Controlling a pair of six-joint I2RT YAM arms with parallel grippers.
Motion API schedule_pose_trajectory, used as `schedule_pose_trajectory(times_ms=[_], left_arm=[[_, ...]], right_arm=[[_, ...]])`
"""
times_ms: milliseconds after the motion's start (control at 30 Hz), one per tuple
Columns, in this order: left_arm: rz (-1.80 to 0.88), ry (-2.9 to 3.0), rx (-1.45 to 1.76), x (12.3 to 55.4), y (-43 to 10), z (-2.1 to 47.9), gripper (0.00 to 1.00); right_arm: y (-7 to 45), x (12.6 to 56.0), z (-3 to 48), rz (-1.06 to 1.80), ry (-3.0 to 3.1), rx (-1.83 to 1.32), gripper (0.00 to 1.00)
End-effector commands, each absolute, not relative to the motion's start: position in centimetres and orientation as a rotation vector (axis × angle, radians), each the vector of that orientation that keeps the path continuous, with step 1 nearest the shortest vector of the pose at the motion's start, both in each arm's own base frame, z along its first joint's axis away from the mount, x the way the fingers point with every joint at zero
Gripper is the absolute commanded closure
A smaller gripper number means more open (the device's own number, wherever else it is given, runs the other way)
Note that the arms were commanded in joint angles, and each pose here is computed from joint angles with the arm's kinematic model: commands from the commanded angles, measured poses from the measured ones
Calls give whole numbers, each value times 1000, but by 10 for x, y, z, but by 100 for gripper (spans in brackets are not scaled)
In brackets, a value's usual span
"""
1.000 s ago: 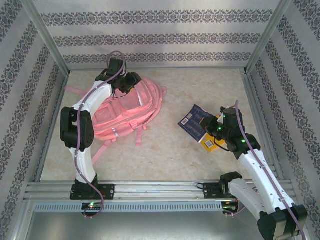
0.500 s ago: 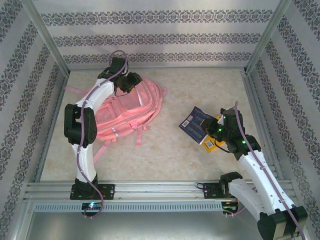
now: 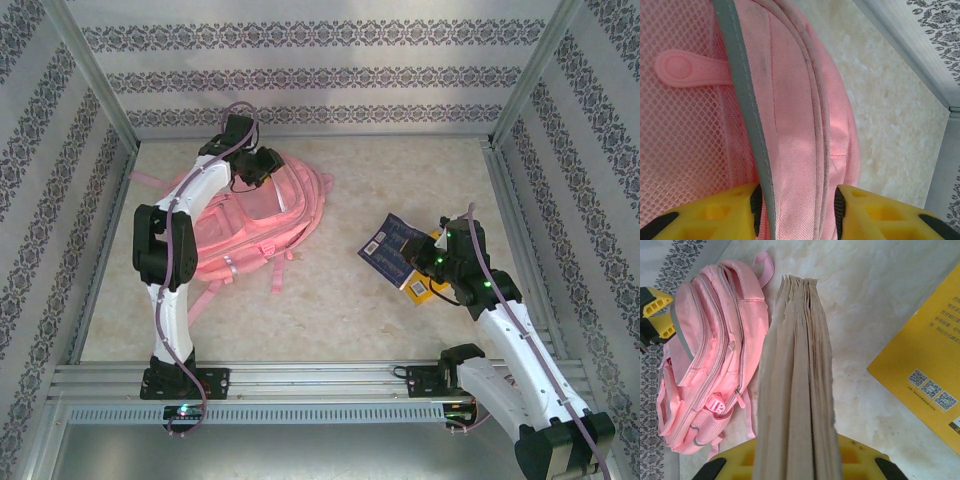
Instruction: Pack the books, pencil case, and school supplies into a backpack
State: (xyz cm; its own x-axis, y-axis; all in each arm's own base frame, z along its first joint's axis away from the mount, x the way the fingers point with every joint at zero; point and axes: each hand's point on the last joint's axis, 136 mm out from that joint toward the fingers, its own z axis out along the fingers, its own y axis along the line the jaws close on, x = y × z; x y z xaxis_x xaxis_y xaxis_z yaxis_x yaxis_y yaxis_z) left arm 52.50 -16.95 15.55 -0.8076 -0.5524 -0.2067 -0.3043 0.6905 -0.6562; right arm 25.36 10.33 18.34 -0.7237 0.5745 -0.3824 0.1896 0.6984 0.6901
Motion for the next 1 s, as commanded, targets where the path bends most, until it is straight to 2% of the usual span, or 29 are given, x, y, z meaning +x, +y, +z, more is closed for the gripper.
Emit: schedule_pose_trajectory(times_ms=[0, 67, 233, 333, 467, 633, 800, 967], left_arm=[[-844, 2546, -675, 528, -165, 145, 66], [-846, 2571, -662, 529, -171, 142, 76], [-852, 2609, -549, 525, -200, 148, 93], [-910, 2636, -475, 512, -230, 152, 99], [-1075, 2676, -375, 480, -282, 160, 100], [-1140, 2689, -203, 432, -322, 192, 100], [-1202, 2686, -121, 397, -326, 230, 100], [-1218, 2639, -41, 376, -316, 278, 100]], right_arm=[[102, 260, 202, 860, 2259, 553, 100], [101, 262, 208, 848, 2250, 526, 100], [89, 260, 227, 719, 2238, 446, 100], [72, 257, 238, 575, 2242, 430, 100], [60, 253, 250, 486, 2232, 421, 100], [56, 250, 252, 436, 2248, 391, 100], [57, 250, 251, 432, 2247, 375, 100], [79, 255, 254, 602, 2226, 349, 100]])
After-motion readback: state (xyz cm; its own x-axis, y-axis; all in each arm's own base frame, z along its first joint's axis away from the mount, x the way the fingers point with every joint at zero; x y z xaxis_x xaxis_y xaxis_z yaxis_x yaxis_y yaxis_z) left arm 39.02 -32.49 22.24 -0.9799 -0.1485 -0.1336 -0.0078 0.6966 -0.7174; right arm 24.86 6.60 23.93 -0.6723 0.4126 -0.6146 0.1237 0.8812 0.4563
